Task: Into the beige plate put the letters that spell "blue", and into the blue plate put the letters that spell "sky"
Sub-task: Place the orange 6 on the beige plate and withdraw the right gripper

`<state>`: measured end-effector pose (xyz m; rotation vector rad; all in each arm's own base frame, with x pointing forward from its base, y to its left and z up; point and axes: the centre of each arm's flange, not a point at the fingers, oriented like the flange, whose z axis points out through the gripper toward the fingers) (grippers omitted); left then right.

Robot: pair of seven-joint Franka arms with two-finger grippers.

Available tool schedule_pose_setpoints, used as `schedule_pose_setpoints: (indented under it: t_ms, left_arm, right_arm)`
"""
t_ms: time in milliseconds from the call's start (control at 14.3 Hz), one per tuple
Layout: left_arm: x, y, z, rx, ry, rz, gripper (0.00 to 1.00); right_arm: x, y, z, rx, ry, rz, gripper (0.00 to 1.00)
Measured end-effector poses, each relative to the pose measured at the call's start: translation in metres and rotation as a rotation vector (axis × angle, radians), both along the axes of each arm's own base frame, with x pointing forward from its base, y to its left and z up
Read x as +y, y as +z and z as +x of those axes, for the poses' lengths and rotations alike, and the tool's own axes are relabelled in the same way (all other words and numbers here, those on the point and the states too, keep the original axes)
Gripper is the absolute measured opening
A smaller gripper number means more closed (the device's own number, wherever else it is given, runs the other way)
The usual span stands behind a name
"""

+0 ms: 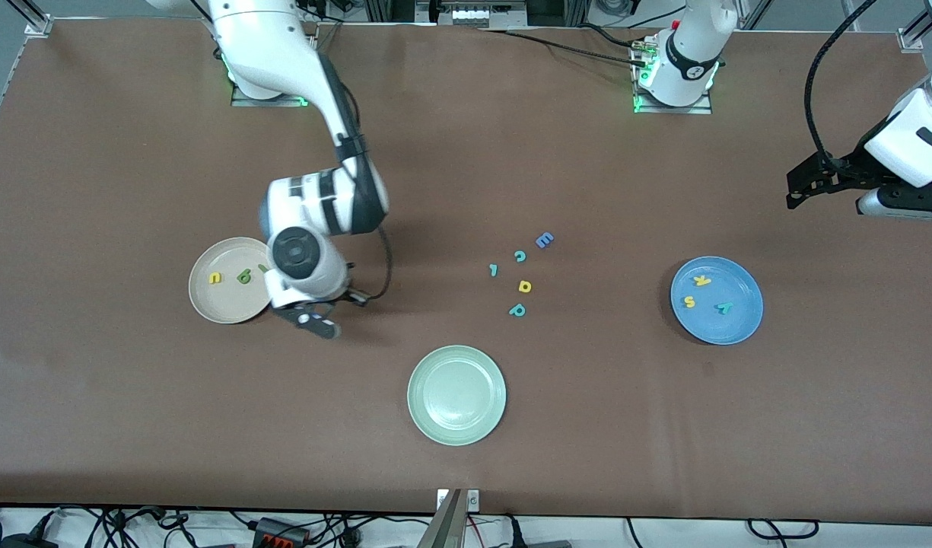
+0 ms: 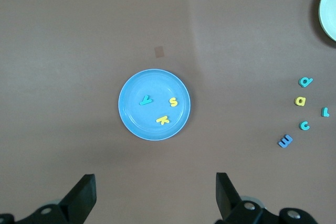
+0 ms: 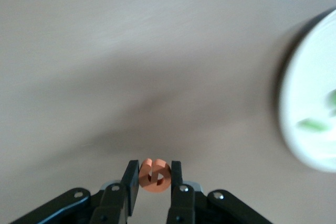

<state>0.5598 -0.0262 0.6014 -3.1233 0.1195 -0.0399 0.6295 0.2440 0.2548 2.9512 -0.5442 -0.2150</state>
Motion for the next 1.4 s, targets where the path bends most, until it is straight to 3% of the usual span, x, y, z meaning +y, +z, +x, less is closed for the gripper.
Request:
schedule_pose_setpoints:
  t_ms: [210,421,771,982,1262,1403]
  left_arm:
    - [-0.002,0.0,0.0,0.0,-0.004,0.0,1.0]
    - [-0.003,0.0,0.0,0.0,-0.005,0.0,1.0]
    - [-0.003,0.0,0.0,0.0,-0.005,0.0,1.0]
    - [-0.003,0.0,0.0,0.0,-0.005,0.0,1.0]
    - [-0.003,0.0,0.0,-0.001,-0.006,0.0,1.0]
    - [-0.003,0.0,0.0,-0.001,-0.006,0.0,1.0]
  right_arm:
    - [-0.095,-0.007,0.011,0.099,0.093,0.044,0.28]
    - [-0.174,-0.026,0.005,0.165,0.145,0.093,0.28]
    - [-0.184,-0.042,-0.014,0.214,0.145,0.113,0.32]
    - [-0.189,-0.023,-0.012,0.206,0.134,0.127,0.56]
    - [-0.198,0.074,0.014,0.136,0.133,0.164,0.98]
    - [-0.199,0.127,0.024,0.105,0.144,0.176,1.0]
